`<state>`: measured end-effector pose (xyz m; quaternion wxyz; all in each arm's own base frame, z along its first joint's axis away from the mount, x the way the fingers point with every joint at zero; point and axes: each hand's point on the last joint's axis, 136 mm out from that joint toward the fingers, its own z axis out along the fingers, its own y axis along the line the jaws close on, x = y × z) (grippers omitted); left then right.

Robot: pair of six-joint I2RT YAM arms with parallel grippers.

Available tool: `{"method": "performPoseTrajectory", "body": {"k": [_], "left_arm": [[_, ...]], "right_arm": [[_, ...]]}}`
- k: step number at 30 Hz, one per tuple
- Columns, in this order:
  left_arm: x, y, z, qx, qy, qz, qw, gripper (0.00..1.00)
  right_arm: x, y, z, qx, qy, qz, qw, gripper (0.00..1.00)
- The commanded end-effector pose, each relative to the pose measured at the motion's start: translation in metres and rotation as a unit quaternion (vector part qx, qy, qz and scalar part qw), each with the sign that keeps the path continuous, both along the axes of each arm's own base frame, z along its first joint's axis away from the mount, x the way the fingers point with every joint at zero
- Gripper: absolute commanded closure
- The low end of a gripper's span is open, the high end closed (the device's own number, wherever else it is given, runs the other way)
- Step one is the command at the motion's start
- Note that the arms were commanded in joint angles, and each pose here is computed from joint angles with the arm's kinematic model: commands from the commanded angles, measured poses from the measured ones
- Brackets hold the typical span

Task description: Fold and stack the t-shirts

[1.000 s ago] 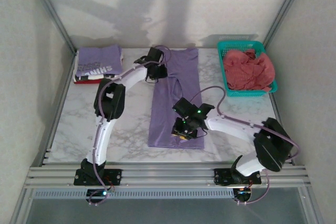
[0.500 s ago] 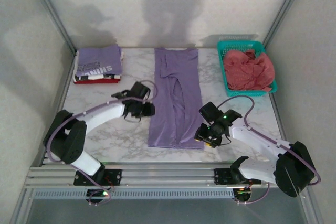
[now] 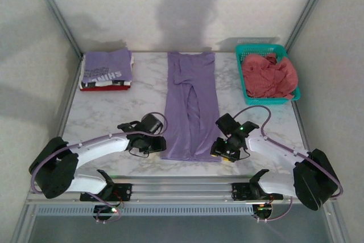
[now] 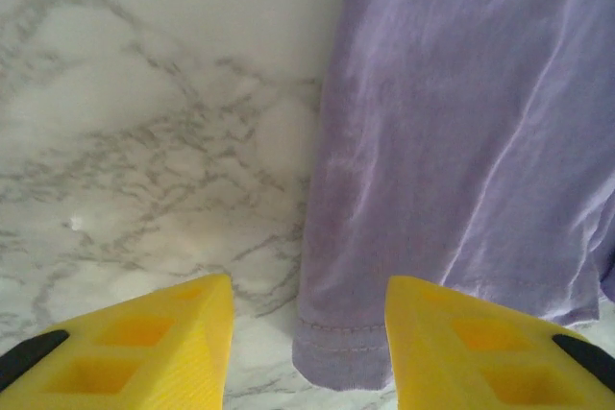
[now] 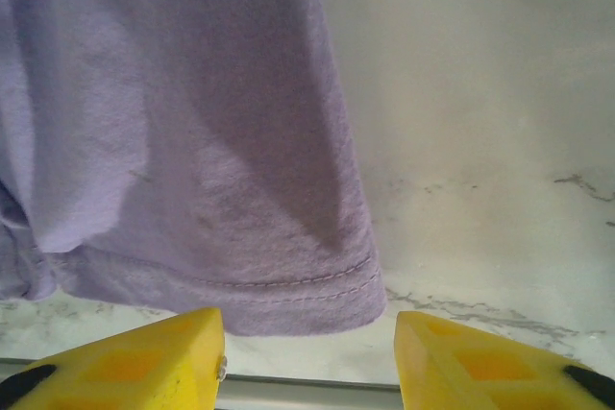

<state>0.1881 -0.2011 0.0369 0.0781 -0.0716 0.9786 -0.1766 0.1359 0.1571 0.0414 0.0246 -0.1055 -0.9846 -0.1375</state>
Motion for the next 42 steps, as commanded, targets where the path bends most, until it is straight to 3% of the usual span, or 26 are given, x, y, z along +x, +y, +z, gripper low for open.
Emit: {"method": "performPoseTrajectory", "body": {"k": [1,6,13,17,20,26,29,42], "left_arm": [[-0.013,-0.011,-0.004,-0.022,0.02,0.0,1.0,0.55],[-0.022,-0.016,-0.014,-0.018,0.033,-0.003,0.999,0.58],[-0.021,-0.014,-0.023,0.009,0.029,0.002,1.0,0.69],[-0.016,-0.025,-0.02,-0.018,0.019,0.006,1.0,0.75],[-0.013,-0.035,-0.014,-0.044,0.016,0.008,0.999,0.79],[-0.006,-0.04,-0.003,-0.053,0.0,0.013,0.998,0.94],[0.009,-0.046,0.011,-0.053,-0.016,0.011,0.998,0.99],[0.133,-0.054,0.082,-0.061,-0.116,0.038,0.991,1.0]], "right_arm": [[0.001,-0.003,-0.009,-0.002,-0.004,0.009,1.0,0.49],[0.002,-0.001,-0.018,0.001,-0.002,0.01,1.0,0.5],[0.008,-0.001,-0.022,-0.004,-0.007,0.017,1.0,0.54],[0.01,0.002,-0.026,-0.002,-0.007,0.021,1.0,0.57],[0.013,0.005,-0.024,0.005,-0.009,0.022,1.0,0.65],[0.018,0.008,-0.006,0.013,-0.028,0.024,0.999,0.93],[0.027,0.006,0.008,0.013,-0.045,0.02,0.999,1.0],[0.133,0.007,0.062,0.026,-0.123,-0.01,0.992,1.0]]}}
